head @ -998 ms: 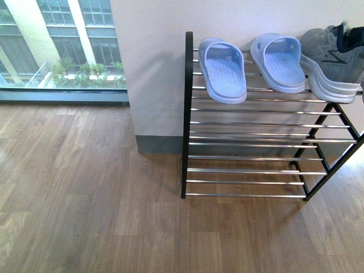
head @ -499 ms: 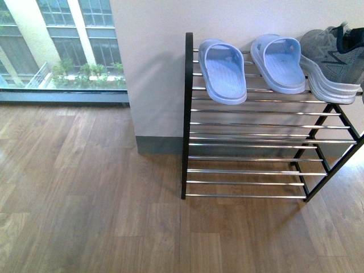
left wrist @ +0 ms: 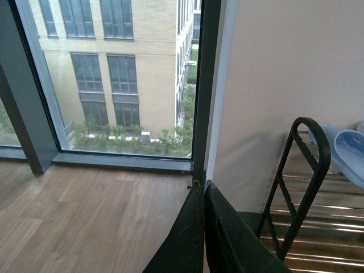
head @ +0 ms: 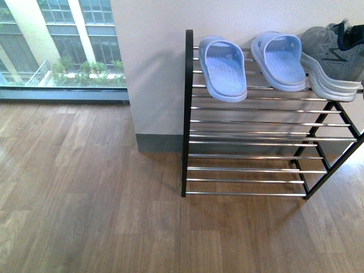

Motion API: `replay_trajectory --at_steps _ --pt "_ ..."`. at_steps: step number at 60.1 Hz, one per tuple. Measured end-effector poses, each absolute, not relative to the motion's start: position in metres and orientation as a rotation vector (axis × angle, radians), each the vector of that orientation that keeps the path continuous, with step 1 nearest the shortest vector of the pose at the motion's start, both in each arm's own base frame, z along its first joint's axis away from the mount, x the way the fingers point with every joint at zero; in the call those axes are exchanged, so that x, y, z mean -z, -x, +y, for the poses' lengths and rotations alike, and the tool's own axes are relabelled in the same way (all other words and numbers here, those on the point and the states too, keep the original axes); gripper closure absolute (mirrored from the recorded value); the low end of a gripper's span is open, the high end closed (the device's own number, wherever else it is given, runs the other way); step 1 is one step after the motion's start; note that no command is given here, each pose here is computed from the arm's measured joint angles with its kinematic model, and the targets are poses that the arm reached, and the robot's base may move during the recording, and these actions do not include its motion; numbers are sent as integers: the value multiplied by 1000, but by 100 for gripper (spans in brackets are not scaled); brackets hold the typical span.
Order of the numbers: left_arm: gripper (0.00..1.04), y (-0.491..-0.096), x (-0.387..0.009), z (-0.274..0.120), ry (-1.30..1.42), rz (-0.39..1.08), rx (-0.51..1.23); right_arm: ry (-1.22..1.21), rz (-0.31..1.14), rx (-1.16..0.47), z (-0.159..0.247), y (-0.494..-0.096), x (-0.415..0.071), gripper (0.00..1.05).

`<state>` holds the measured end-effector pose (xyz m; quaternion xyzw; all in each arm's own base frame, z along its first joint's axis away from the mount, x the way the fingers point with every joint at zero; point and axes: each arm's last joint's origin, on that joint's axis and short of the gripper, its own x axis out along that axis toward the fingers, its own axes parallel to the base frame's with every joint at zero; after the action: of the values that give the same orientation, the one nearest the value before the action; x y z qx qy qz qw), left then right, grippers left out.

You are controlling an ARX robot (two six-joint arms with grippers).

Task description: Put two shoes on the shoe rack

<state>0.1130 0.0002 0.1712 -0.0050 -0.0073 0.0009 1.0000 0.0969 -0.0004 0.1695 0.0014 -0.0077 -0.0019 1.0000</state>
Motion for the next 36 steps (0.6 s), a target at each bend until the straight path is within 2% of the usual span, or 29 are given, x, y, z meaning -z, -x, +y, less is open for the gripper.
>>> replay_trajectory --at_steps 36 --pt "103 -98 -167 0 9 3 -2 -3 -17 4 0 -97 -170 9"
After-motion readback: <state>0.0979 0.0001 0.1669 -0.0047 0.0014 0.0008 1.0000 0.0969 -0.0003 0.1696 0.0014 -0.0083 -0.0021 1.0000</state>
